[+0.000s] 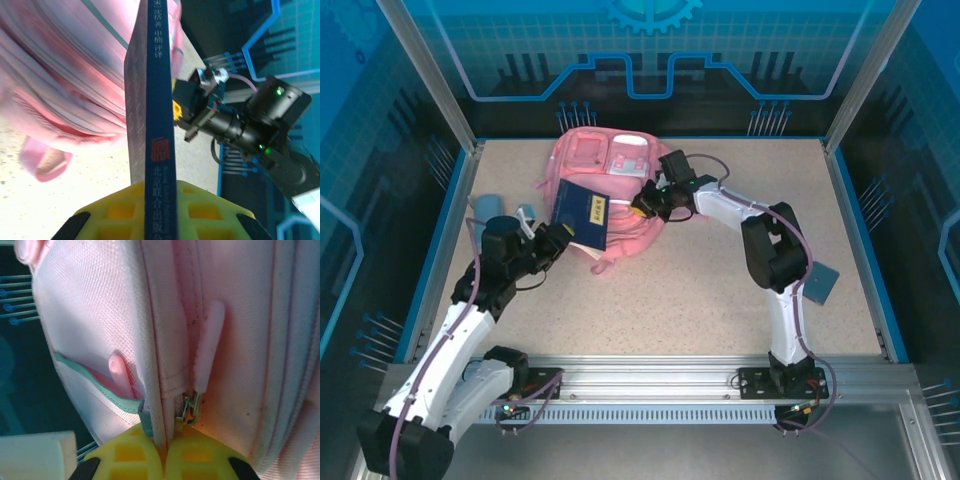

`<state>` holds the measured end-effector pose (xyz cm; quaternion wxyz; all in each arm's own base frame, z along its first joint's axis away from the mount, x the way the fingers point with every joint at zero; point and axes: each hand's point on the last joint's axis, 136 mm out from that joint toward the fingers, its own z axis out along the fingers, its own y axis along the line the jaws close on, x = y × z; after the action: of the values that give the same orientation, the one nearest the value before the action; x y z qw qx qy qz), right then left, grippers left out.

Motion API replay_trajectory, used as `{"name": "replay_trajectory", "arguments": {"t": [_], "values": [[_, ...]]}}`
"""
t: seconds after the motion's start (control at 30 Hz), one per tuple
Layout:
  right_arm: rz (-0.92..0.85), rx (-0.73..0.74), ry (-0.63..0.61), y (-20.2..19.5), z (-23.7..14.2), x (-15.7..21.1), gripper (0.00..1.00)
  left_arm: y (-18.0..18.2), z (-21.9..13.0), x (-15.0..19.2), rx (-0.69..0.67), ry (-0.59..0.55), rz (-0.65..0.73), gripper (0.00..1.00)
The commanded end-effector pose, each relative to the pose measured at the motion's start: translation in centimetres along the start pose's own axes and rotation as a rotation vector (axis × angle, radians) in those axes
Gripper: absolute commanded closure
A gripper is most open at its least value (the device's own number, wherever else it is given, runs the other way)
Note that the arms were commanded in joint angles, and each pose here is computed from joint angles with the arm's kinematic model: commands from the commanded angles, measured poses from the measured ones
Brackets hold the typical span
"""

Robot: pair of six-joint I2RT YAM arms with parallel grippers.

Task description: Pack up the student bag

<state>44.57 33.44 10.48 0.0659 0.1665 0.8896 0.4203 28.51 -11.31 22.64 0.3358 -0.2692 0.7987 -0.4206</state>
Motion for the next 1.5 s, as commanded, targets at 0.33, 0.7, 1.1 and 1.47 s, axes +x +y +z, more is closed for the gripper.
{"name": "replay_trajectory", "arguments": {"t": [0.33,0.7,1.1,1.47], "values": [[-0.031,-0.478,-0.086,15.3,-13.4,-4.0,1.0,-6.5,1.2,1.4,0.446,0.11,0.166,1.0],[-0.008,-0.56,-0.103,18.6,-17.0,-5.5,1.0,-0.4,4.4,4.2,0.293,0.226,0.186,1.0],[0.013,-0.549,-0.115,17.7,-17.1,-6.0,1.0,5.1,5.6,5.8,0.073,0.26,0.208,1.0],[0.035,-0.542,-0.133,17.2,-17.1,-7.0,1.0,6.8,5.2,8.3,0.04,0.361,0.262,1.0]]}}
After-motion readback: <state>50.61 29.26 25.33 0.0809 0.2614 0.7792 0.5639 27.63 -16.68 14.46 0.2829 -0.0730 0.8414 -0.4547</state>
